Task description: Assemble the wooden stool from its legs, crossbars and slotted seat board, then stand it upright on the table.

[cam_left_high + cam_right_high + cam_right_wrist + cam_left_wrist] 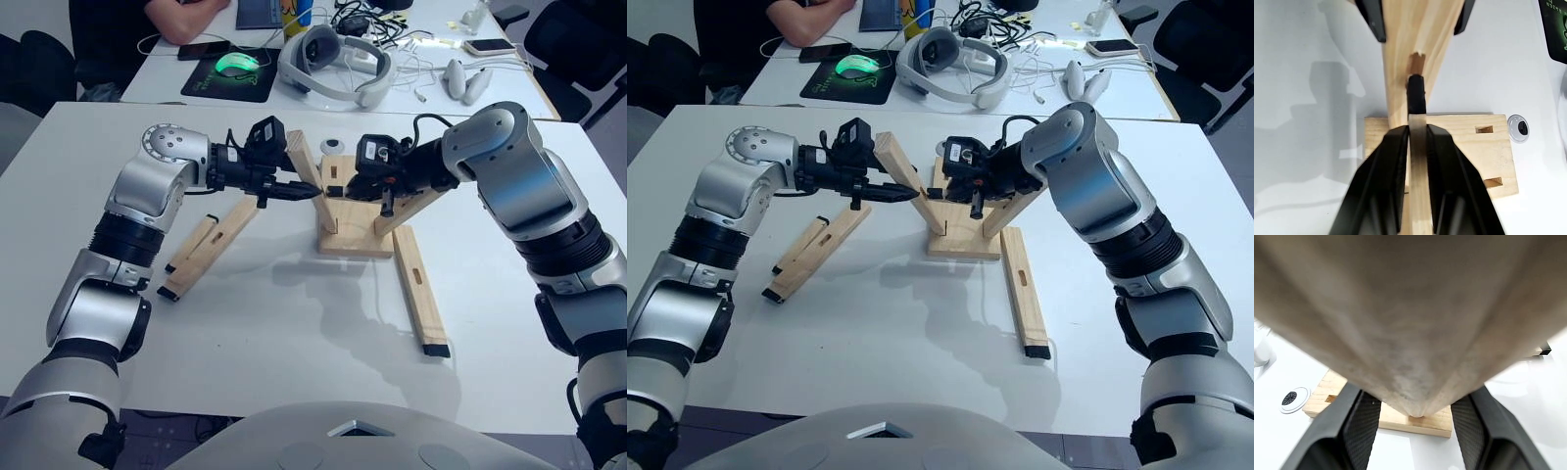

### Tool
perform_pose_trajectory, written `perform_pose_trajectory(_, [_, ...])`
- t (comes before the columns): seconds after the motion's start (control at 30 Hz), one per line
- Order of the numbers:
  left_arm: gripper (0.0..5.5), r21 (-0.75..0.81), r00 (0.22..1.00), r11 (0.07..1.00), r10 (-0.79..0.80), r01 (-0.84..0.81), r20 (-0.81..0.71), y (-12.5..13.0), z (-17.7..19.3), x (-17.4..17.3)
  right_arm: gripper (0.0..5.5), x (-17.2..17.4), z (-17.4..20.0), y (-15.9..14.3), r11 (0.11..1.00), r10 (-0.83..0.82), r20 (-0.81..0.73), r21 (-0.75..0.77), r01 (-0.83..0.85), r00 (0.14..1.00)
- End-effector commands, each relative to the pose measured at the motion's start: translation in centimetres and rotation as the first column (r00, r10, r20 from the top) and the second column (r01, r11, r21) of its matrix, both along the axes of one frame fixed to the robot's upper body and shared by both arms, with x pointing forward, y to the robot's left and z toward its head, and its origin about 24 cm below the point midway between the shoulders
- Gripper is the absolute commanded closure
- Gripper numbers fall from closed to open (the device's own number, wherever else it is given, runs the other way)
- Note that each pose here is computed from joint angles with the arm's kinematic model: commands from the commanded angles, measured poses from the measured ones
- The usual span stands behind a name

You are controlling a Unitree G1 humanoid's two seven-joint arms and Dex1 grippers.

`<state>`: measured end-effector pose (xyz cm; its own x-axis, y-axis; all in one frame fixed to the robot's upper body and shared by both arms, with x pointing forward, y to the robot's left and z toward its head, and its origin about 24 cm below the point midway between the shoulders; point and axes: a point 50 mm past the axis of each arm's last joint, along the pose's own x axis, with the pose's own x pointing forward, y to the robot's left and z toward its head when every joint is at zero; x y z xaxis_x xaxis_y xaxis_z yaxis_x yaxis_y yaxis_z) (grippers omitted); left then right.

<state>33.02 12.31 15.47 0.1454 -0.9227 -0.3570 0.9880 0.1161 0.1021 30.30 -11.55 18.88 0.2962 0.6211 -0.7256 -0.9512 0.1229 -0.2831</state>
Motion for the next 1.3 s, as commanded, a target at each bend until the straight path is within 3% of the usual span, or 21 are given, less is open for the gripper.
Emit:
perform_pose_trajectory(0.03, [3.45,0.235,0.974,0.972,0.046,0.007,-0.221,-0.7,-7.8,-1.8,5.05,-0.9,-2.8,0.8,0.999,0.036,-0.138,0.033,-0.031,0.99])
perform_pose_trajectory(0.3, [3.46,0.206,0.98,0.976,-0.025,0.066,-0.196,-3.5,-7.0,-1.7,5.05,-1.1,-3.2,0.9,0.999,0.032,-0.152,0.031,-0.028,0.988])
perform_pose_trajectory(0.8, [3.46,0.215,0.979,0.959,-0.165,0.187,-0.118,-6.4,-4.8,-3.6,5.05,-1.7,-4.0,1.3,0.999,0.044,-0.182,0.0,-0.044,0.982])
perform_pose_trajectory(1.1, [3.46,0.23,0.982,0.958,-0.145,0.17,-0.124,-5.9,-5.4,-3.5,5.05,-1.3,-3.3,1.6,0.997,0.075,-0.11,0.015,-0.074,0.991])
perform_pose_trajectory(1.17, [3.46,0.231,0.981,0.959,-0.137,0.166,-0.134,-5.6,-5.6,-3.5,4.59,-1.2,-2.9,1.7,0.997,0.077,-0.102,0.037,-0.074,0.992])
perform_pose_trajectory(1.3, [3.47,0.233,0.982,0.96,-0.121,0.153,-0.148,-5.2,-6.0,-3.6,4.55,-0.7,-1.7,2.0,0.995,0.06,-0.081,0.082,-0.054,0.995])
